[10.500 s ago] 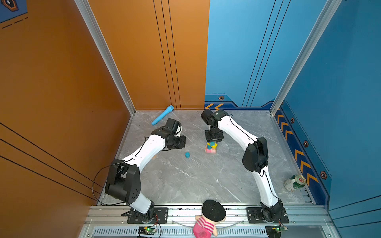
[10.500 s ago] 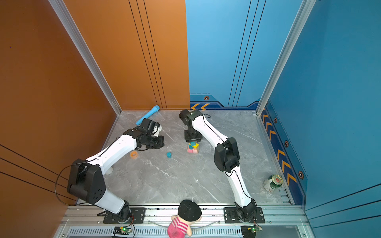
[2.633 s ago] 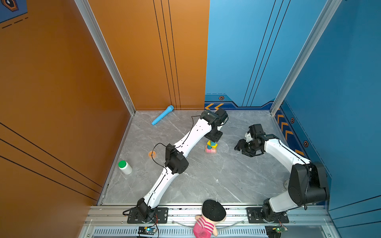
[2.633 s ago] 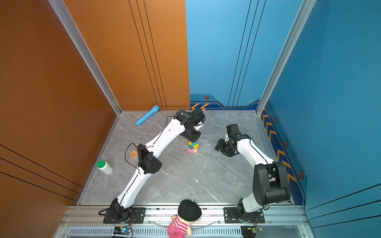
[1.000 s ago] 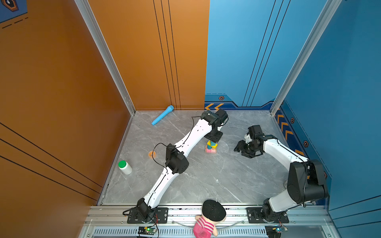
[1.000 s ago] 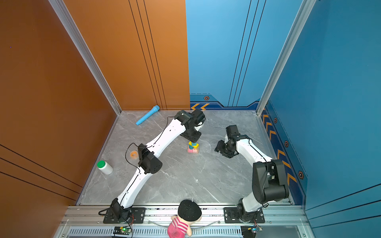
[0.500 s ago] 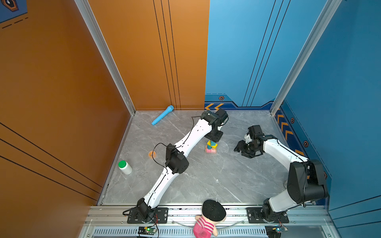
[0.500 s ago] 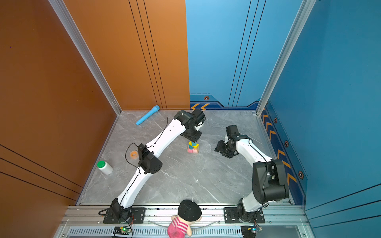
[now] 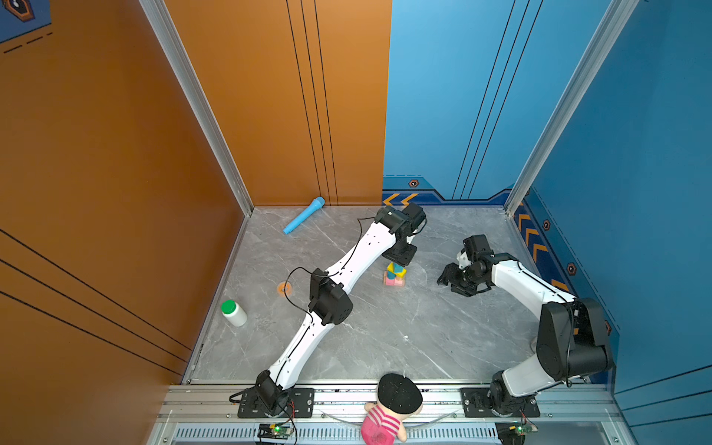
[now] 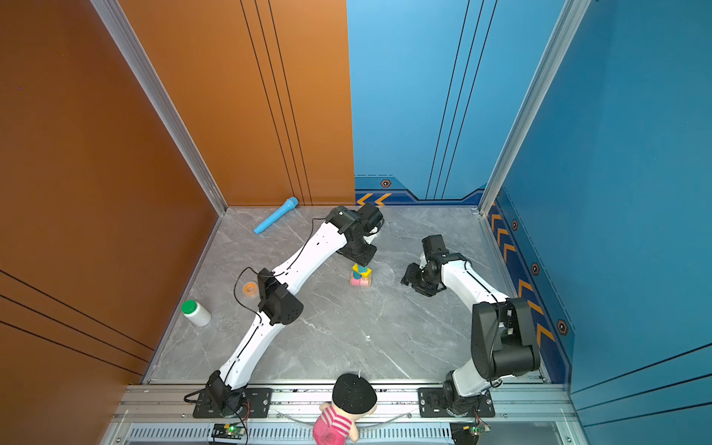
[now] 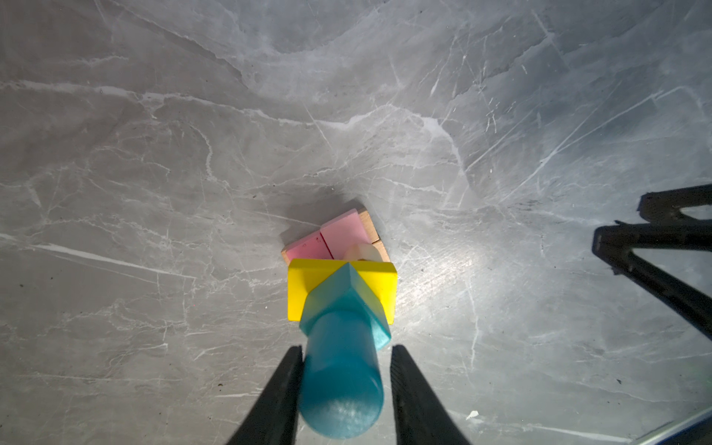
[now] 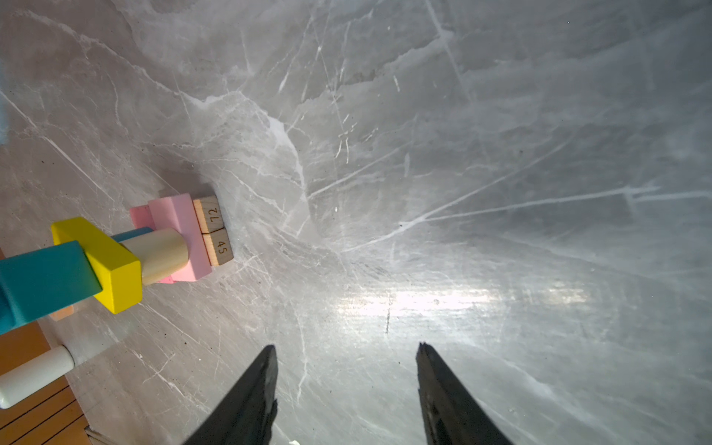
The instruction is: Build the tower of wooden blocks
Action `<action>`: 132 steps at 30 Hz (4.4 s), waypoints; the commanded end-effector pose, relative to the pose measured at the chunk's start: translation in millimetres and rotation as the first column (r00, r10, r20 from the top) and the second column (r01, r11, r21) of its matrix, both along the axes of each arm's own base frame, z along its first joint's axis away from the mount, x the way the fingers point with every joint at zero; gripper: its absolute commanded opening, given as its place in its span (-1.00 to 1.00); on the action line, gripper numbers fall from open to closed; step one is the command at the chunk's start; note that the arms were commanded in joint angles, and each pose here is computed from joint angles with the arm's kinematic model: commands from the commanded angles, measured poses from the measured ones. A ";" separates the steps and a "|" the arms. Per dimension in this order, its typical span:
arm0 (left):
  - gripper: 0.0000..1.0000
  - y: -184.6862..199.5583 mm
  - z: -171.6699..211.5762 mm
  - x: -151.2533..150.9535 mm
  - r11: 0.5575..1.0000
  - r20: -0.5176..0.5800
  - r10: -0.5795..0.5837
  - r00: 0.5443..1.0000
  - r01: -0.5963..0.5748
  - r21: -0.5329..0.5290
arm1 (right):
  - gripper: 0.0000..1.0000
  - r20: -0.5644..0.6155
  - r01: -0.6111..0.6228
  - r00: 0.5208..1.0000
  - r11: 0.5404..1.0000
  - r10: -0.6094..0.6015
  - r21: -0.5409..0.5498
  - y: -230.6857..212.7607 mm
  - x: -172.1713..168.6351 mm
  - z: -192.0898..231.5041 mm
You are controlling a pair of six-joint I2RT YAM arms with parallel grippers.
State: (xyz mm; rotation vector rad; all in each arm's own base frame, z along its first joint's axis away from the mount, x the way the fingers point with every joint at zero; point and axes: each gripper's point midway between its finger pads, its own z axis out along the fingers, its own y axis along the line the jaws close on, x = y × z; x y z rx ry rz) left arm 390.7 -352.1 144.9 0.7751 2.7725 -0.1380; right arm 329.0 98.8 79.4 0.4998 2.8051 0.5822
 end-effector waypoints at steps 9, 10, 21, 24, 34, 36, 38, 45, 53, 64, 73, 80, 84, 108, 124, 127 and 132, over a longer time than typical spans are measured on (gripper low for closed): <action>-0.18 0.1 -1.5 1.9 0.999 -0.024 0.029 0.999 -0.029 -0.027 | 0.19 -0.021 0.012 1.000 1.000 -0.011 0.017 0.7 -2.0 -7.7; -0.18 0.1 -1.3 2.3 0.999 -0.022 0.028 0.999 -0.029 -0.027 | 0.19 -0.022 0.012 1.000 1.000 -0.011 0.017 0.5 -2.0 -8.3; 0.13 3.0 2.7 4.5 0.999 -0.018 0.036 0.999 -0.037 -0.034 | 0.19 -0.015 0.012 1.000 1.000 -0.012 0.021 0.9 -0.9 -5.0; 0.35 7.4 10.0 7.1 0.998 -0.004 0.039 0.999 -0.039 -0.039 | 0.20 -0.005 0.013 1.000 1.000 -0.013 0.019 0.5 0.2 0.3; 0.97 34.2 65.6 14.0 0.994 0.088 0.076 0.993 -0.069 -0.084 | 0.36 0.053 0.015 0.999 1.000 -0.014 -0.004 -5.8 5.5 28.0; 0.96 42.3 81.7 11.1 0.994 0.113 0.076 0.991 -0.066 -0.091 | 0.42 0.081 0.006 0.997 1.000 -0.006 -0.004 -6.3 8.5 39.3; 0.96 51.3 94.7 7.9 0.994 0.136 0.077 0.988 -0.066 -0.086 | 0.54 0.105 0.002 0.994 1.000 -0.001 -0.008 -8.0 10.3 48.2; 0.96 100.5 139.9 -10.2 0.993 0.245 0.120 0.962 -0.117 -0.027 | 1.00 0.195 0.021 0.981 0.999 -0.013 -0.035 -23.7 14.9 85.7; 0.96 158.0 174.8 -29.4 0.971 0.384 0.236 0.893 -0.203 -0.126 | 1.00 0.271 0.123 0.958 0.989 -0.098 -0.077 -61.9 10.4 109.5; 0.96 278.3 163.6 -52.5 0.830 0.674 0.557 0.485 -0.340 -0.441 | 1.00 0.430 0.212 0.899 0.940 -0.081 -0.266 -107.4 11.3 110.4; 0.95 352.4 94.6 -76.5 0.791 0.802 0.524 0.286 -0.513 -0.334 | 0.99 0.612 0.265 0.791 0.909 -0.014 -0.321 -118.5 26.3 95.7; 0.95 372.3 33.5 -71.5 0.760 0.815 0.541 0.207 -0.536 -0.369 | 0.99 0.770 0.289 0.623 0.875 0.137 -0.389 -110.5 25.5 86.6; 0.95 368.6 9.6 -61.3 0.785 0.802 0.543 0.247 -0.489 -0.380 | 1.00 0.759 0.272 0.618 0.851 0.203 -0.449 -109.3 25.9 71.8; 0.95 356.7 -40.2 -24.9 0.856 0.831 0.478 0.286 -0.362 -0.369 | 1.00 0.756 0.218 0.605 0.861 0.251 -0.460 -101.6 63.5 11.4; 0.95 381.3 -52.9 -1.0 0.787 0.750 0.560 0.352 -0.508 -0.349 | 0.99 0.748 0.302 0.632 0.824 0.204 -0.480 -114.8 64.3 12.0; 0.95 381.4 -52.1 -0.6 0.787 0.751 0.560 0.350 -0.508 -0.350 | 1.00 0.746 0.301 0.633 0.824 0.204 -0.481 -115.0 64.1 11.5; 0.95 381.1 -52.0 -0.6 0.788 0.751 0.559 0.350 -0.506 -0.350 | 1.00 0.746 0.300 0.634 0.824 0.205 -0.481 -114.6 64.0 11.3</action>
